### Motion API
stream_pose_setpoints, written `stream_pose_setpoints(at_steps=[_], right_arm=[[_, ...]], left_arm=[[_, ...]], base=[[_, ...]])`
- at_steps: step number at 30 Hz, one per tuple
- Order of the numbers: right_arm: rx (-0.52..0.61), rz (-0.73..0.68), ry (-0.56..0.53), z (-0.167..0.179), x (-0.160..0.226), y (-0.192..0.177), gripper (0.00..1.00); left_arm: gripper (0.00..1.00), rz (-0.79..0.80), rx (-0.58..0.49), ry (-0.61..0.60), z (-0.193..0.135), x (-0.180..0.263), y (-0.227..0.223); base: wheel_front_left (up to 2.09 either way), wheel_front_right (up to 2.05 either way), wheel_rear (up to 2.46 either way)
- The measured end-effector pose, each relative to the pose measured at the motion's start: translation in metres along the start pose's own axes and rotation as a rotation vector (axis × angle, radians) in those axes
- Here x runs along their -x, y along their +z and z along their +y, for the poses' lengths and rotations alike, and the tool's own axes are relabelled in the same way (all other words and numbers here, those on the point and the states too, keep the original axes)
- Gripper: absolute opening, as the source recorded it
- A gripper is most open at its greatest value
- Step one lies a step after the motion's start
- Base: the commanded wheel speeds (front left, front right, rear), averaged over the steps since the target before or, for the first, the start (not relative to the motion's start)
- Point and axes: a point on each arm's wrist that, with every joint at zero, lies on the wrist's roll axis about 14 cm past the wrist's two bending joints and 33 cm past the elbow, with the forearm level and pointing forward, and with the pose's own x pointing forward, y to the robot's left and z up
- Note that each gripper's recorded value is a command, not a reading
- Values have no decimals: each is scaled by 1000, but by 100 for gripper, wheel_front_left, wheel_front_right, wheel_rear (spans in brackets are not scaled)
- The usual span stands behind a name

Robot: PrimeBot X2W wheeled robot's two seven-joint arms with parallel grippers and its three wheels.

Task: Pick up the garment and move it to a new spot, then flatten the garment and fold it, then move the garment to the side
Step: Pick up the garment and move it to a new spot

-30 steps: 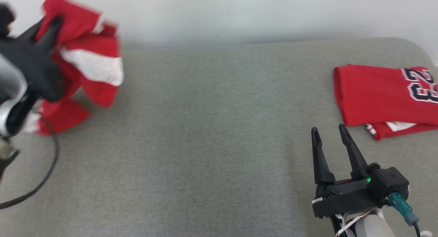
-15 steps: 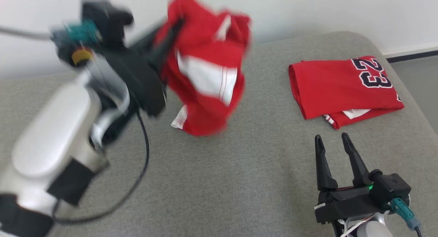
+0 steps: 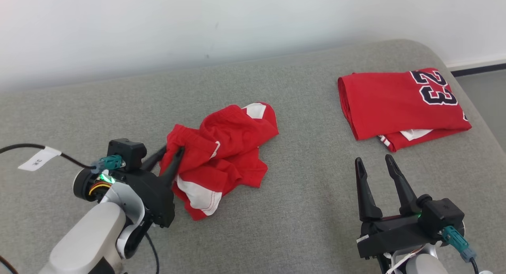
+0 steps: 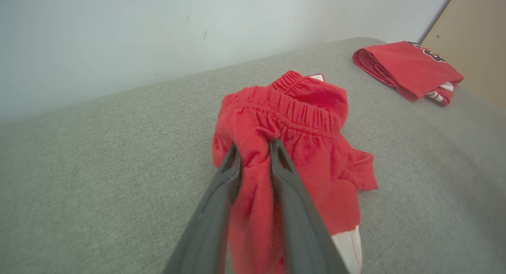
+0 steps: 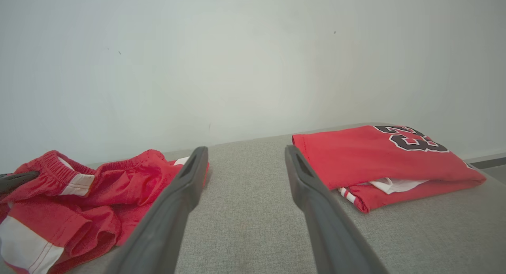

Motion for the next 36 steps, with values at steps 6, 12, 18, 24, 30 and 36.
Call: stream_pose_setpoints(at_steps=[6,12,18,24,30,36], right_arm=[[-8,-16,25,9,3,5,100],[-9,-46,24,10,14,16,100],[1,-74,16,7,23,25,100],[-4,-73,22,10,27,24,100],[-15,-60,31,14,29,19,100],[-24,-40,17,9,32,12,100]], left_arm=[[100,-143,-30,39,4,14,25],[100,-238,-129,138,24,53,40],[100,-247,-167,263,49,101,28],[100,-267,-148,387,67,149,16],[100,-329,-125,485,70,179,18],[100,-348,-90,559,67,200,4]], base=[[0,0,0],[0,0,0],[0,0,0],[0,0,0],[0,0,0],[0,0,0]])
